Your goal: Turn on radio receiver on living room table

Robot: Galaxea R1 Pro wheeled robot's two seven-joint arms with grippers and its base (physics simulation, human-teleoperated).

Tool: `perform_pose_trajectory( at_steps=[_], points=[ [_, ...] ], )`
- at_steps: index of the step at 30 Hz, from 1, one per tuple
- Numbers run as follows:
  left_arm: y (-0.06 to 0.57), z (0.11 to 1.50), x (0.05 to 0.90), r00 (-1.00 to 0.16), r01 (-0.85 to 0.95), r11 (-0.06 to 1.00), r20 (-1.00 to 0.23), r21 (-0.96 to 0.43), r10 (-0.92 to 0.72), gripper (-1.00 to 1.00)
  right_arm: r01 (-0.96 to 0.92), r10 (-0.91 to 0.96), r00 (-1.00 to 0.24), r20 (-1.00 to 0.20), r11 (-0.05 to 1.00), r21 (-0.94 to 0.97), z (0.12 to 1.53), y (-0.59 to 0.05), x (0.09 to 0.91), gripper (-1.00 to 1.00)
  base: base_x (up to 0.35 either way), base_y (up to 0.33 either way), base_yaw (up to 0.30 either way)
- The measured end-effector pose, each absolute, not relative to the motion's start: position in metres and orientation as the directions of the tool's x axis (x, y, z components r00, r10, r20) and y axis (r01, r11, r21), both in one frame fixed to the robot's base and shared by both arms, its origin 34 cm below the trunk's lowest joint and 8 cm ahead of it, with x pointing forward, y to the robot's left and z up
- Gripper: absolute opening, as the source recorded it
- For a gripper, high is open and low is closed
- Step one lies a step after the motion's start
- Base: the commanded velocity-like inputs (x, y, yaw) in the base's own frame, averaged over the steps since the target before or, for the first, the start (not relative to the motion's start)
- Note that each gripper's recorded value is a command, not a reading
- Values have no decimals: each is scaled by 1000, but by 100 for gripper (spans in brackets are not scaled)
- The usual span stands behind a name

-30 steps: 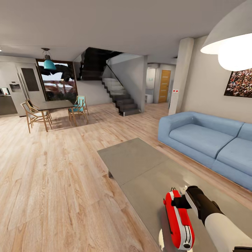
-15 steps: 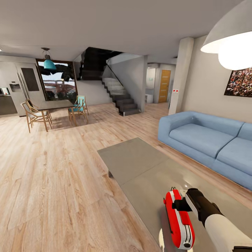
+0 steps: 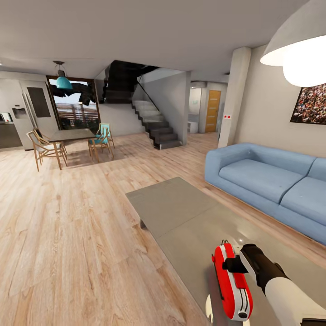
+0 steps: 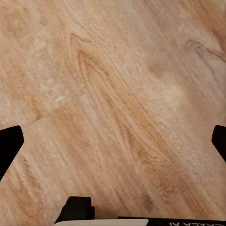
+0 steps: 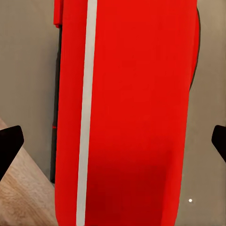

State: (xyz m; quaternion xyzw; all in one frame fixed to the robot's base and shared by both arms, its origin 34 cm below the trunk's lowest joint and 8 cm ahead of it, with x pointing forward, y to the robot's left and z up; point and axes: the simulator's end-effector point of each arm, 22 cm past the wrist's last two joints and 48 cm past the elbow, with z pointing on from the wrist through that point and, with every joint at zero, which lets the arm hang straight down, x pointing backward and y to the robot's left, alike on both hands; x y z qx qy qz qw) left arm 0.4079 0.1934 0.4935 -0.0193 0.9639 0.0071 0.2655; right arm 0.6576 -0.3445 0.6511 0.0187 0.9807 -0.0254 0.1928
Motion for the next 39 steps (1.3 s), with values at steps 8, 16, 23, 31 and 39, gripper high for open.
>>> perform_pose_trajectory(
  at_steps=[8, 16, 23, 31, 39],
  points=[
    [193, 493, 408, -858, -41, 999, -512, 3, -34, 100, 47, 28, -928, -371, 998, -42, 648, -345, 655, 100, 0, 0, 0],
    [193, 494, 408, -858, -41, 999, -512, 3, -34, 100, 47, 29, -930, -367, 998, -42, 647, -345, 654, -100, 0, 0, 0],
    [193, 494, 408, -858, -41, 999, -512, 3, -33, 100, 44, 22, -930, -367, 998, -51, 647, -347, 653, -100, 0, 0, 0],
    [200, 493, 407, -859, -34, 999, -511, 16, -21, 100, 46, 27, -930, -366, 998, -45, 647, -345, 653, -100, 0, 0, 0],
    [202, 492, 407, -860, -30, 999, -511, 21, -15, 100, 46, 26, -930, -366, 998, -45, 646, -345, 653, -100, 0, 0, 0]
  ],
)
